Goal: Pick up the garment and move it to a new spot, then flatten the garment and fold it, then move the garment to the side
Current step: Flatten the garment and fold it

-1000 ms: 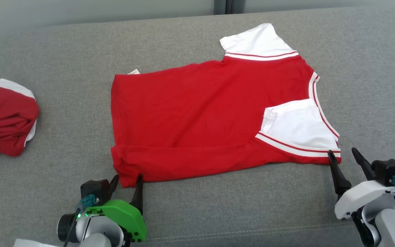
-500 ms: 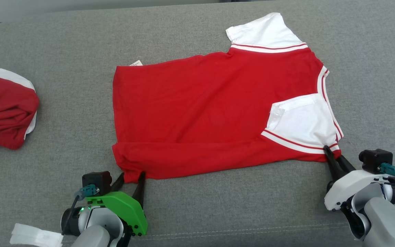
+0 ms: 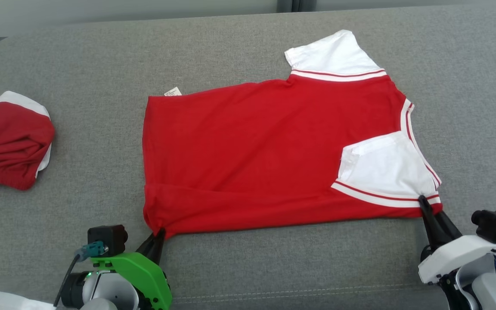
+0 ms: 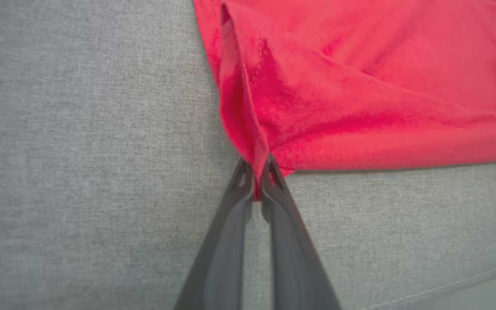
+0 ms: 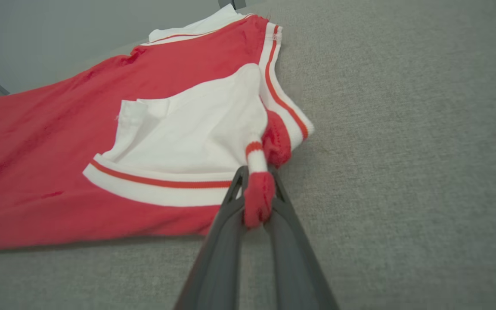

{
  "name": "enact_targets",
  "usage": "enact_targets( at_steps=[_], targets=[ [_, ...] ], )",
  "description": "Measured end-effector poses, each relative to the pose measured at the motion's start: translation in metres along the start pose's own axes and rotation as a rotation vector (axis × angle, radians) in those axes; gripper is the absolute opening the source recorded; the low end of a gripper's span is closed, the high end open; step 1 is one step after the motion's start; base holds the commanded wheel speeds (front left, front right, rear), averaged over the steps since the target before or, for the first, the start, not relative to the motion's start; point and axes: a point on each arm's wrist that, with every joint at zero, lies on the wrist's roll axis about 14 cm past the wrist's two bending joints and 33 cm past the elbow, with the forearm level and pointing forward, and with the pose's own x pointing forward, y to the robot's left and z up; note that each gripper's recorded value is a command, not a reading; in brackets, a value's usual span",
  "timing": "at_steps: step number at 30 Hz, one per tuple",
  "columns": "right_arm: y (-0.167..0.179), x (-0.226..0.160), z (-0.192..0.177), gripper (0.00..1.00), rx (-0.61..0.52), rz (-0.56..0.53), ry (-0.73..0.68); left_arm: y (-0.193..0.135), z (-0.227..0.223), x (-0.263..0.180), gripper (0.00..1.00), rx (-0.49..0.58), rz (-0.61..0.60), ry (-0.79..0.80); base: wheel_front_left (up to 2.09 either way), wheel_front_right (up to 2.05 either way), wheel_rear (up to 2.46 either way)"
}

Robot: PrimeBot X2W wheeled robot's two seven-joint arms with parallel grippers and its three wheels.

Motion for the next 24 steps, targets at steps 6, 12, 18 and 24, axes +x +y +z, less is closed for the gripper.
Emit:
enact_targets(
  at_steps=[6,12,18,24],
  targets=[
    [0.003,-0.023,-0.014,0.00,0.064,-0.031,0.004,0.001,0.000,-0.009,0.00,0.011,0.006,0.024,0.00,0.00,0.00],
    [0.007,-0.034,-0.024,0.87,0.113,-0.055,0.022,0.000,-0.003,-0.012,0.00,0.001,0.014,0.049,0.00,0.00,0.00],
    [0.001,-0.035,-0.015,1.00,0.101,-0.079,-0.008,0.000,-0.005,-0.015,1.00,-0.013,0.024,0.063,0.00,0.00,0.00],
    [-0.016,-0.035,0.009,1.00,0.072,-0.121,-0.083,0.011,0.016,-0.019,1.00,-0.004,0.085,-0.035,0.00,0.00,0.00]
  ],
)
